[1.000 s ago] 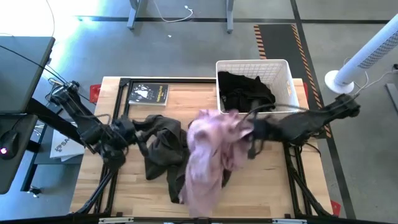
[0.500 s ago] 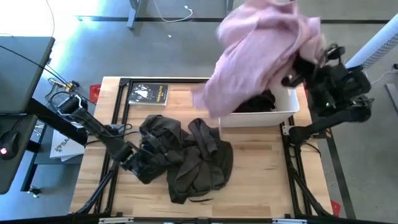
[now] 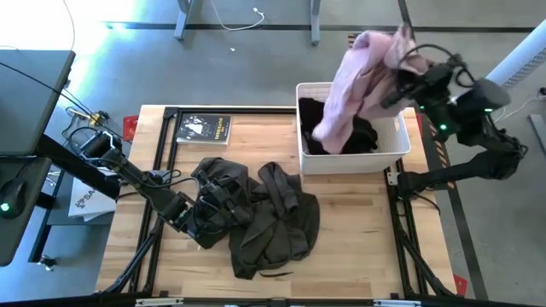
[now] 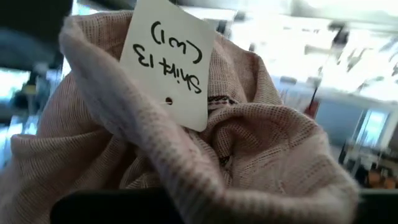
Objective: Sort clothes
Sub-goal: Put the pink shirt into the white bin
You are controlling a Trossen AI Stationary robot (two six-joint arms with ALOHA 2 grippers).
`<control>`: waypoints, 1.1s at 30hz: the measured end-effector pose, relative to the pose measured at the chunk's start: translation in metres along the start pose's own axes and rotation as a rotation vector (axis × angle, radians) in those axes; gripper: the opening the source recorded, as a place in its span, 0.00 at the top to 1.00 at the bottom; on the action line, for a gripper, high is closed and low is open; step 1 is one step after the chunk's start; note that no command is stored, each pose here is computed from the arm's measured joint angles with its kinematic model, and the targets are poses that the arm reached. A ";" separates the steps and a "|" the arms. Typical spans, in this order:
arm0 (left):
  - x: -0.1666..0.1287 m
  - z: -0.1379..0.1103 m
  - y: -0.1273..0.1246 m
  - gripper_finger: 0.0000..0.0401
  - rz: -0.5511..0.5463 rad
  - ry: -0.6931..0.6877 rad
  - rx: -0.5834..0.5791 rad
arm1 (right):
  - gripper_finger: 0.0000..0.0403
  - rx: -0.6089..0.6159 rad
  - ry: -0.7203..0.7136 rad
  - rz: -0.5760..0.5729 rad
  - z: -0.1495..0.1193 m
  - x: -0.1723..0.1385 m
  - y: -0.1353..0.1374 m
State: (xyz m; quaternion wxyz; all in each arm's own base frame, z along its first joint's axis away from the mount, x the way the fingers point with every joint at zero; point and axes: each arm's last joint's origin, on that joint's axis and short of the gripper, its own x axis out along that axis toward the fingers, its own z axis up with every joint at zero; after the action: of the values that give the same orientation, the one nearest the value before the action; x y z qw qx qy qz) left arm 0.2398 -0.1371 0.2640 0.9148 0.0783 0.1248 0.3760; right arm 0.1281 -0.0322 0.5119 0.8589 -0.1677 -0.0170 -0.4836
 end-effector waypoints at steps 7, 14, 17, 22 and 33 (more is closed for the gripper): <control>0.001 -0.001 -0.001 0.67 -0.036 0.028 -0.018 | 0.97 -0.010 0.351 0.129 -0.056 0.023 0.004; 0.008 -0.001 0.000 0.67 -0.068 0.074 -0.028 | 0.97 0.105 0.512 0.104 -0.087 0.062 -0.016; 0.010 -0.001 0.000 0.67 -0.078 0.089 -0.028 | 0.97 0.133 0.737 0.215 -0.115 0.073 -0.013; 0.010 -0.001 0.000 0.67 -0.075 0.089 -0.027 | 0.97 0.087 1.119 0.301 -0.159 0.088 0.004; 0.010 -0.002 -0.001 0.67 -0.112 0.116 -0.024 | 0.96 -0.094 1.411 0.428 -0.251 0.111 0.043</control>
State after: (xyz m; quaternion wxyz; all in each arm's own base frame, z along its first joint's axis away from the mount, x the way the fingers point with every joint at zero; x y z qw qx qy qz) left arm 0.2466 -0.1304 0.2600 0.9265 0.0383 0.1772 0.3297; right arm 0.1899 -0.1801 0.2849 0.7330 0.1469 0.5933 -0.2986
